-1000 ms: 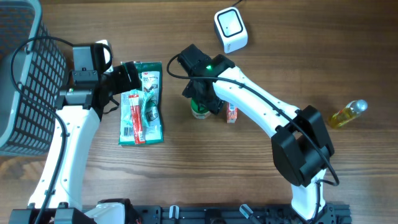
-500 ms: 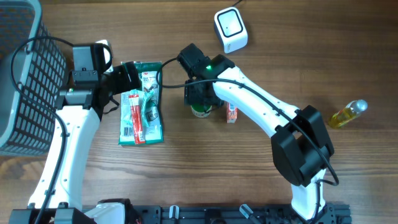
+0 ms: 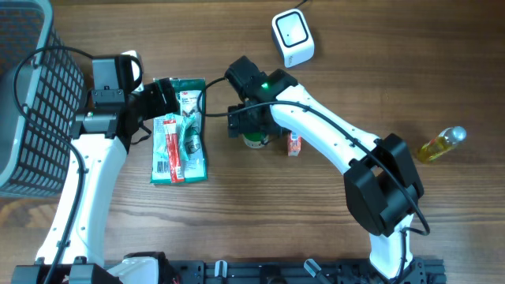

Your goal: Scan the item barcode

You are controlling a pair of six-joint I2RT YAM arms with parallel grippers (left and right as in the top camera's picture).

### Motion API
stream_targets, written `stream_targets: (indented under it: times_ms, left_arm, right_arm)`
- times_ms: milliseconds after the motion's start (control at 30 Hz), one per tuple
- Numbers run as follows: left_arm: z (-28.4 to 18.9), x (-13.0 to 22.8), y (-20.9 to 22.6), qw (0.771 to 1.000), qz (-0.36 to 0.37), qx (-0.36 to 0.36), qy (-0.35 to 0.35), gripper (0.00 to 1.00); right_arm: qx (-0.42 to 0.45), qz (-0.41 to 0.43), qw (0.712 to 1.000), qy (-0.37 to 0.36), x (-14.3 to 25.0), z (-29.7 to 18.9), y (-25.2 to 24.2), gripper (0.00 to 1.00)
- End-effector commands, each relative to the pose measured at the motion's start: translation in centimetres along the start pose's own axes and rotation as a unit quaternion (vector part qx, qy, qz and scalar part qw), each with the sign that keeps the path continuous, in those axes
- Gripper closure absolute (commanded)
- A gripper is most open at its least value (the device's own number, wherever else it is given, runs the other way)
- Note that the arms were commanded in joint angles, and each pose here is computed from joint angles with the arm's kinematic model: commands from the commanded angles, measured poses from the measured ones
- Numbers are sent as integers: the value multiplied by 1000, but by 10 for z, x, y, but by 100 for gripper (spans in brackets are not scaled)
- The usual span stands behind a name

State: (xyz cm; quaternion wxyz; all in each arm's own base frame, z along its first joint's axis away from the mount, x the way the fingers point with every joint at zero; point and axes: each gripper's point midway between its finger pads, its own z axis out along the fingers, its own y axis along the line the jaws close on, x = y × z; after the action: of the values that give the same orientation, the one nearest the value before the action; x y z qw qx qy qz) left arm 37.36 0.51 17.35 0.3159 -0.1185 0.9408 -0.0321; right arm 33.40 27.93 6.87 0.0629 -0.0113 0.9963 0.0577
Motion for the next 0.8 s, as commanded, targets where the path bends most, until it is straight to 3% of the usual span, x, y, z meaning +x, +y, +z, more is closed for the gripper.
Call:
stream_targets:
  times_ms: [0, 33, 133, 200, 300, 500, 700, 733, 767]
  left_arm:
    - [-6, -7, -1, 1000, 1, 5, -12, 0]
    - [-6, -7, -1, 1000, 1, 5, -12, 0]
    - [-6, -7, -1, 1000, 1, 5, -12, 0]
    - [-6, -7, -1, 1000, 0, 5, -12, 0]
    - [-6, -7, -1, 1000, 0, 5, -12, 0]
    - [-6, -7, -1, 1000, 1, 5, -12, 0]
    - [-6, -7, -1, 1000, 0, 5, -12, 0]
    - [-6, -7, -1, 1000, 0, 5, -12, 0]
    - [-6, -7, -1, 1000, 1, 5, -12, 0]
  right_arm:
    - [7, 93, 996, 18, 9, 8, 1, 4]
    - [8, 93, 995, 19, 10, 8, 0, 9]
    - [8, 92, 995, 21, 11, 8, 1, 37]
    - [7, 91, 996, 20, 10, 8, 2, 39]
    - [-1, 58, 998, 10, 6, 8, 5, 39]
    - [-10, -168, 986, 0, 1, 8, 9, 38]
    - [-12, -238, 971, -6, -1, 8, 11, 38]
    - [-12, -247, 969, -6, -1, 8, 11, 28]
    - [-13, -245, 969, -8, -2, 8, 11, 7]
